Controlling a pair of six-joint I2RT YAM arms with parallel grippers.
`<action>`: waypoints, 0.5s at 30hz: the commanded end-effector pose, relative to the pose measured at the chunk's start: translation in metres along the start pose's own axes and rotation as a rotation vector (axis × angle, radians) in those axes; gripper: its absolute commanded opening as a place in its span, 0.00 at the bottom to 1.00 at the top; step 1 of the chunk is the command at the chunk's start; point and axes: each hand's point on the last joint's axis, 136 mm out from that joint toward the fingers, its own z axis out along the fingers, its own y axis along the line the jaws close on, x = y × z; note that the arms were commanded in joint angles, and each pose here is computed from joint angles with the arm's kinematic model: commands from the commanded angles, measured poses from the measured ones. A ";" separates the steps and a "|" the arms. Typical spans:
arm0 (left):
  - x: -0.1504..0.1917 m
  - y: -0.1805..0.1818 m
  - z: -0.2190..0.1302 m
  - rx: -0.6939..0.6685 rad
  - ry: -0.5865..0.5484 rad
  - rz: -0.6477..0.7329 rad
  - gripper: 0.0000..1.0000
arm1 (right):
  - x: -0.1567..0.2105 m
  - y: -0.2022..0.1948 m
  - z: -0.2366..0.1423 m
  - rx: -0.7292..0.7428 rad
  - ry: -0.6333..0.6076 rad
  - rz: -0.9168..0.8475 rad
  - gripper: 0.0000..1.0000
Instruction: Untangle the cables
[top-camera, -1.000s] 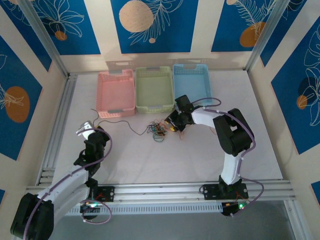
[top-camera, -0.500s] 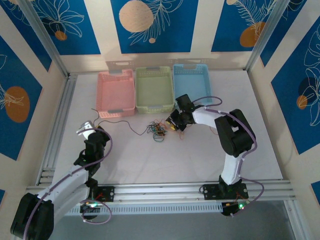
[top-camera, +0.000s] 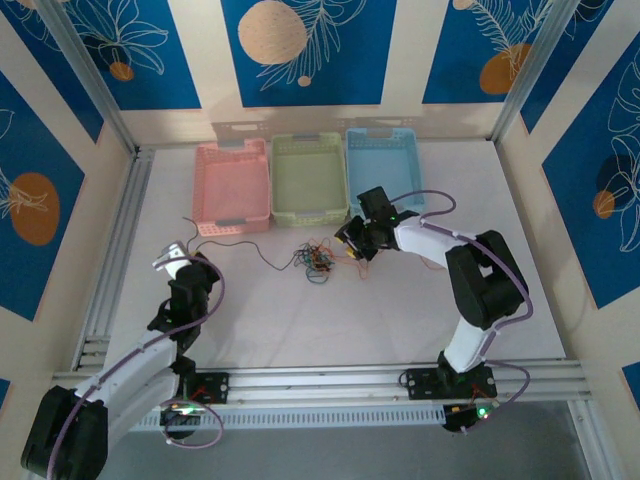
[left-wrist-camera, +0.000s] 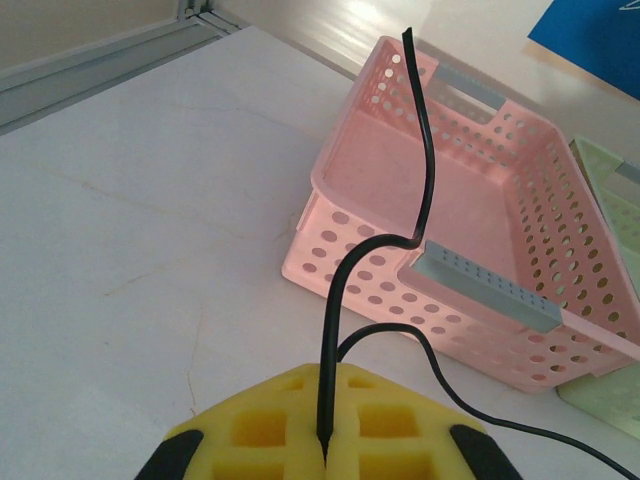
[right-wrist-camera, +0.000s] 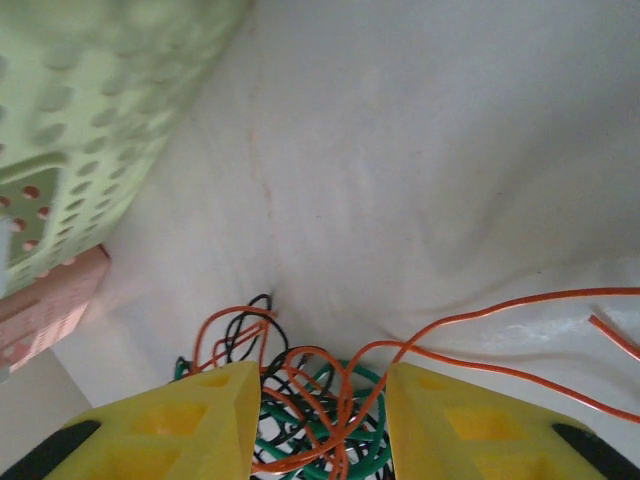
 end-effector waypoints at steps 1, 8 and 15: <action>-0.014 -0.007 0.001 0.017 -0.034 -0.021 0.00 | 0.007 -0.012 0.014 0.027 0.040 0.035 0.40; -0.014 -0.007 0.002 0.019 -0.034 -0.022 0.00 | 0.012 -0.011 0.023 0.028 0.075 0.043 0.40; -0.014 -0.007 0.002 0.018 -0.033 -0.021 0.00 | 0.013 -0.014 0.027 0.042 0.066 0.045 0.40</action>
